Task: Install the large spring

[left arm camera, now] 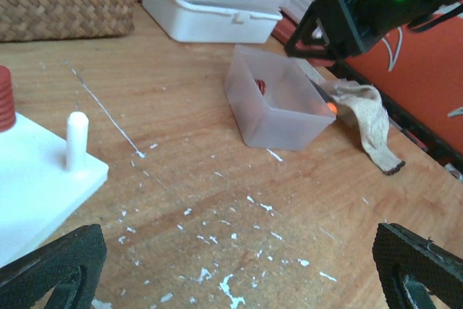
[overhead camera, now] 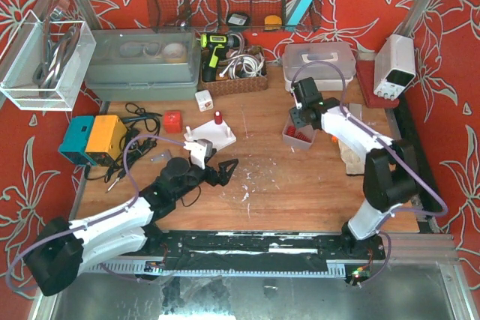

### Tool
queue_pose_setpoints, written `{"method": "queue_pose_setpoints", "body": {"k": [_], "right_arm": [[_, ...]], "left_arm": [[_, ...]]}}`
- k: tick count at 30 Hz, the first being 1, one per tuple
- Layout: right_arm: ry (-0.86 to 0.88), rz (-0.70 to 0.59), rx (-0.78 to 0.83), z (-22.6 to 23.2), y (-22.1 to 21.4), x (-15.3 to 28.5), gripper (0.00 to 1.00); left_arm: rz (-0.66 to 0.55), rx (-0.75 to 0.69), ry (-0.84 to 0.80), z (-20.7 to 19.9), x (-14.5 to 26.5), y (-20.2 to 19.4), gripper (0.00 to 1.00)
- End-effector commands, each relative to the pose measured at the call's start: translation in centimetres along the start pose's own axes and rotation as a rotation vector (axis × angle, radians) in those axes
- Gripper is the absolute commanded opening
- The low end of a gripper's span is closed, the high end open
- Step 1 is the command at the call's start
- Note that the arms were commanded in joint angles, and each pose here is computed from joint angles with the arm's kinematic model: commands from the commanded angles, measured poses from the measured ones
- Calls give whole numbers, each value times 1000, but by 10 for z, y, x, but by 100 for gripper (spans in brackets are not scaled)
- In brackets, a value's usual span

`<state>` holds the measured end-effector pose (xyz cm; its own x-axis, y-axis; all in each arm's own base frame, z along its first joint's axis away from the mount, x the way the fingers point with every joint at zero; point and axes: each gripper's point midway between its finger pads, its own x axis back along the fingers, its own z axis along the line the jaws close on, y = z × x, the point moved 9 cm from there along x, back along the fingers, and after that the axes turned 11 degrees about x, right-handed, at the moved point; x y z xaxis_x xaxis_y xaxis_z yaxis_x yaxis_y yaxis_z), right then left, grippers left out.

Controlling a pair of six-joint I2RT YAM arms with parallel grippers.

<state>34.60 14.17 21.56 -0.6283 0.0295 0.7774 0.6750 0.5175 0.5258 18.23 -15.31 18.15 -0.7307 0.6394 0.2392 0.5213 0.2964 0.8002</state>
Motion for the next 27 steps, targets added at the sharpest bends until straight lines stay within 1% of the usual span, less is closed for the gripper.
{"method": "queue_pose_setpoints", "body": {"k": [1, 6, 11, 14, 16, 22, 27], "right_arm": [[51, 80, 126, 0, 1, -24, 40], [33, 135, 185, 0, 4, -53, 38], [53, 182, 170, 1, 4, -68, 38], [60, 272, 177, 0, -2, -66, 42], [68, 330, 180, 0, -9, -60, 42], [203, 402, 166, 5, -18, -49, 42], [212, 456, 176, 8, -27, -53, 39]], "left_arm": [[-68, -23, 19, -2, 4, 9, 100], [-85, -27, 9, -3, 8, 11, 100], [-103, -30, 10, -3, 11, 12, 100], [-104, -31, 11, -3, 11, 12, 100], [-104, -31, 11, -2, 11, 12, 100], [-99, -28, 12, -2, 10, 11, 100], [-93, -29, 21, -1, 9, 11, 100]]}}
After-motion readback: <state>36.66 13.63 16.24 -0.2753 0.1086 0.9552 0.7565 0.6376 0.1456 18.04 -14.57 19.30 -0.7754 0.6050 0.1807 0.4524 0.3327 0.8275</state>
